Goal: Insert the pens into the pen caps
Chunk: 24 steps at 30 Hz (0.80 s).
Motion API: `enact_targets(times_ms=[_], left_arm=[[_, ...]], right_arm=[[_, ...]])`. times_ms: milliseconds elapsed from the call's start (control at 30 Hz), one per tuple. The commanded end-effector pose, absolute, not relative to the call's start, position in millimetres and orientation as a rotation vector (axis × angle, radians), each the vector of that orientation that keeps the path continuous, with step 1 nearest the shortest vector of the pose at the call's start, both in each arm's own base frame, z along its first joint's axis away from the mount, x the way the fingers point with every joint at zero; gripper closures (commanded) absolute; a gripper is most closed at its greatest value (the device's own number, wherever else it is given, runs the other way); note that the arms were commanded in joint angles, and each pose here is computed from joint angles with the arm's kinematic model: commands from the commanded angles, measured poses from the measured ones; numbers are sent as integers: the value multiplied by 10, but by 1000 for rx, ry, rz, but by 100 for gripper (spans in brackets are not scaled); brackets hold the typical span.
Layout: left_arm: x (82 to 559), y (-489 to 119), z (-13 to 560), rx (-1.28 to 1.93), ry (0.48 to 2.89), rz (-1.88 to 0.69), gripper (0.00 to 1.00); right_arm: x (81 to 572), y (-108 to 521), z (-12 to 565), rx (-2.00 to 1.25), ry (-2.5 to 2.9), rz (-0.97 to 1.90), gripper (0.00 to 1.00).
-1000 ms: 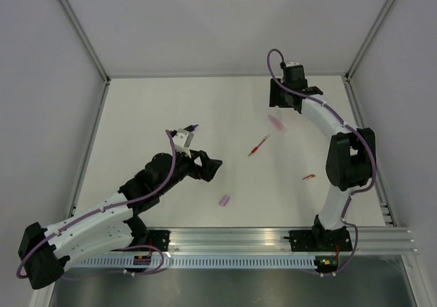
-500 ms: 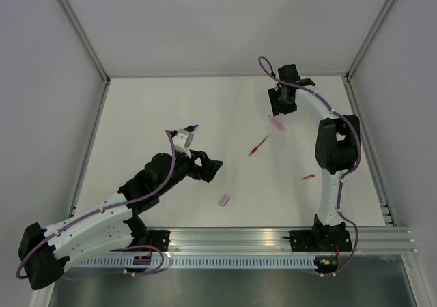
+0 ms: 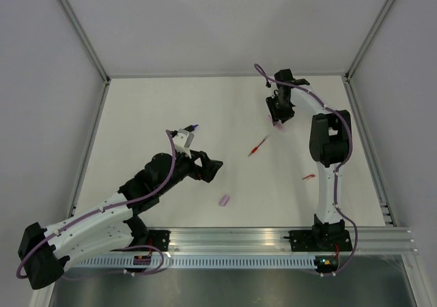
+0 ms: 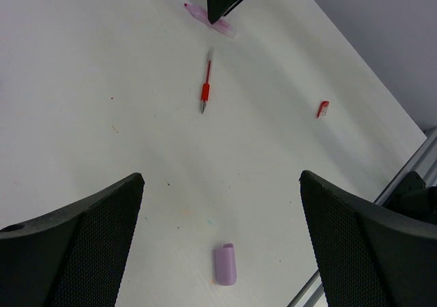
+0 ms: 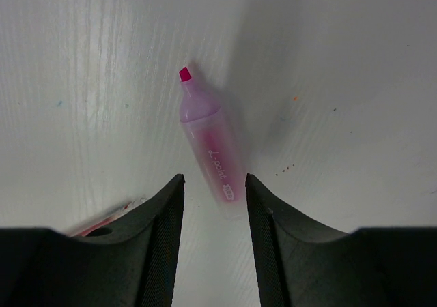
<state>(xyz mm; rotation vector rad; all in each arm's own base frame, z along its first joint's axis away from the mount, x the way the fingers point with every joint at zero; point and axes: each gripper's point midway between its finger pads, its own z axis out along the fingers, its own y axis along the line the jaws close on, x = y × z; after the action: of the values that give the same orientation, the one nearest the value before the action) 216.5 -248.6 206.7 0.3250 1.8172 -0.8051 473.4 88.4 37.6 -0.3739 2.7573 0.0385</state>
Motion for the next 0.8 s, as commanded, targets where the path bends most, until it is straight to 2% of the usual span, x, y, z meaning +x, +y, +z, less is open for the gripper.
enact_targets(times_ms=[0, 367, 767], left_arm=[[2181, -2527, 2170, 305, 1781, -838, 0], [2174, -2531, 2171, 308, 1779, -842, 0], [2165, -2527, 2200, 305, 1772, -850, 0]], right_arm=[[4724, 866, 356, -404, 2785, 31, 53], [4614, 721, 198, -402, 2866, -28, 55], [4553, 586, 138, -359, 2889, -141, 68]])
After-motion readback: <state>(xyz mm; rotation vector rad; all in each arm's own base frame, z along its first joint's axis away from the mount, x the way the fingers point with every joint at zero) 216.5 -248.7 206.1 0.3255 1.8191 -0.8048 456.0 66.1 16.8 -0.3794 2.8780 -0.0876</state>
